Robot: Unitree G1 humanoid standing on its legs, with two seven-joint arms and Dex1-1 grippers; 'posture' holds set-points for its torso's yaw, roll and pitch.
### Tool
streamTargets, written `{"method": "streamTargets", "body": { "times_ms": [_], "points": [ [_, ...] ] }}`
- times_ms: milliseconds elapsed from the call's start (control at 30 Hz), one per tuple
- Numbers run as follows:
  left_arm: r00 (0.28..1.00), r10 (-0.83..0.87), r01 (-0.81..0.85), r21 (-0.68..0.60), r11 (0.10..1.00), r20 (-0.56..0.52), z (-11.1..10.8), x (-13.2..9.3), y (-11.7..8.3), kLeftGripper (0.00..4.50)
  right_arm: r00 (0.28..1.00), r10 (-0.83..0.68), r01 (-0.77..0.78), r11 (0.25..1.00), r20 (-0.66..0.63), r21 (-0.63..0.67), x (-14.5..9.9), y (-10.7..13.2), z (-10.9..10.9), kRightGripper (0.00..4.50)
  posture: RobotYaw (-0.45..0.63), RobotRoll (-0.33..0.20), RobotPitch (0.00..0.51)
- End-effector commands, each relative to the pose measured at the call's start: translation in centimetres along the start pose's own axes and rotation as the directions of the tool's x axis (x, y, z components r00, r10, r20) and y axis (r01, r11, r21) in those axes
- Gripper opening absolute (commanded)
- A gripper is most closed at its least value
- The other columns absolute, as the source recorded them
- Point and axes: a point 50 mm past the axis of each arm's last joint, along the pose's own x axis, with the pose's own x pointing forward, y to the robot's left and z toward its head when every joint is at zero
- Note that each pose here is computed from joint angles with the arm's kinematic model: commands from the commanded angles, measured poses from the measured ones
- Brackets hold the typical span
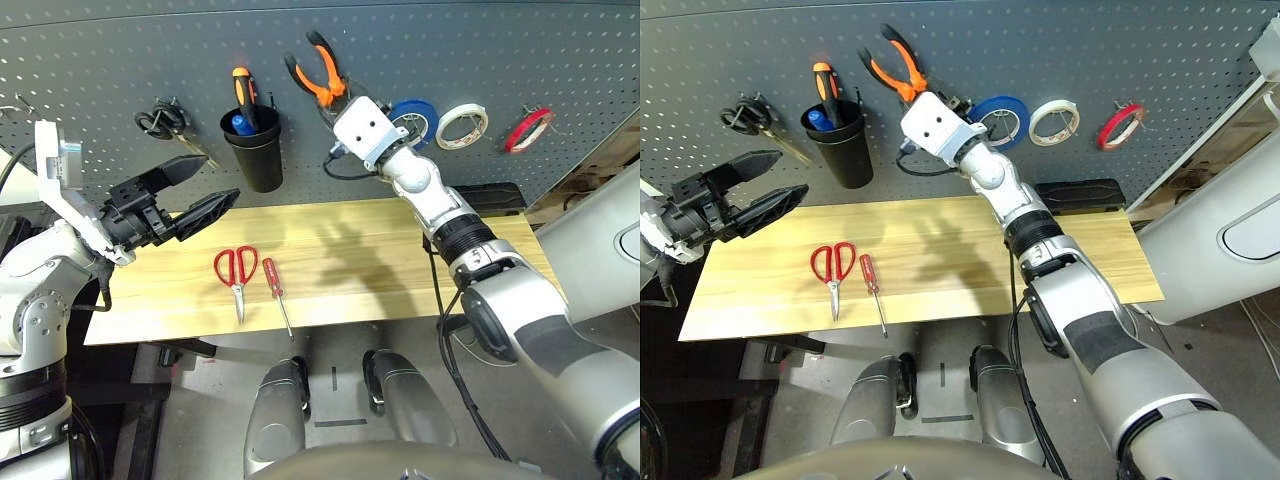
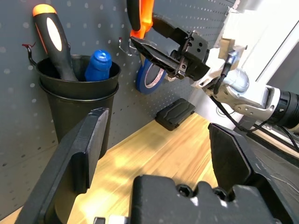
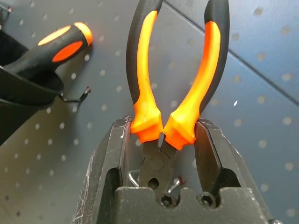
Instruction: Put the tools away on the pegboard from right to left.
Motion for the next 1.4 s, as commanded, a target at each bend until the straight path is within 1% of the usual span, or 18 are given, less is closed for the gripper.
{"method": "streamTargets", "body": {
  "times_ms": [33, 367, 667, 867, 1100, 1400],
  "points": [
    [1.000, -0.023, 0.023, 0.012, 1.000, -0.010, 0.4, 0.1, -0.2, 4.50, 0.999, -0.020, 0.021, 1.000, 0.051, -0.018, 0.2, 0.1, 1.1, 2.09, 0.05, 0.000, 0.175],
    [1.000, -0.028, 0.029, 0.012, 1.000, -0.006, 0.6, 0.3, -0.2, 4.50, 0.995, -0.035, 0.037, 0.999, 0.088, -0.014, 1.0, 0.0, 2.4, 2.09, 0.04, 0.000, 0.173],
    [0.999, -0.032, 0.032, 0.013, 0.999, -0.007, 0.7, 0.5, -0.3, 4.50, 0.997, -0.038, 0.042, 0.997, 0.074, -0.057, 1.1, -1.2, 1.9, 2.09, 0.04, 0.000, 0.177],
    [0.999, -0.035, 0.035, 0.012, 0.999, -0.008, 0.8, 0.6, -0.4, 4.50, 0.998, -0.033, 0.036, 0.997, 0.046, -0.071, 1.4, -1.8, 1.1, 2.09, 0.05, 0.000, 0.180],
    [0.999, -0.035, 0.035, 0.012, 0.999, -0.013, 0.8, 0.5, -0.6, 4.50, 1.000, -0.021, 0.021, 1.000, 0.021, -0.021, 1.3, -1.4, 0.5, 2.09, 0.06, 0.000, 0.183],
    [0.999, -0.029, 0.029, 0.014, 0.999, -0.015, 1.0, 0.4, -0.8, 4.50, 1.000, -0.012, 0.012, 1.000, 0.027, 0.011, 1.7, -1.1, 0.6, 2.09, 0.07, 0.000, 0.187]
  ]
}}
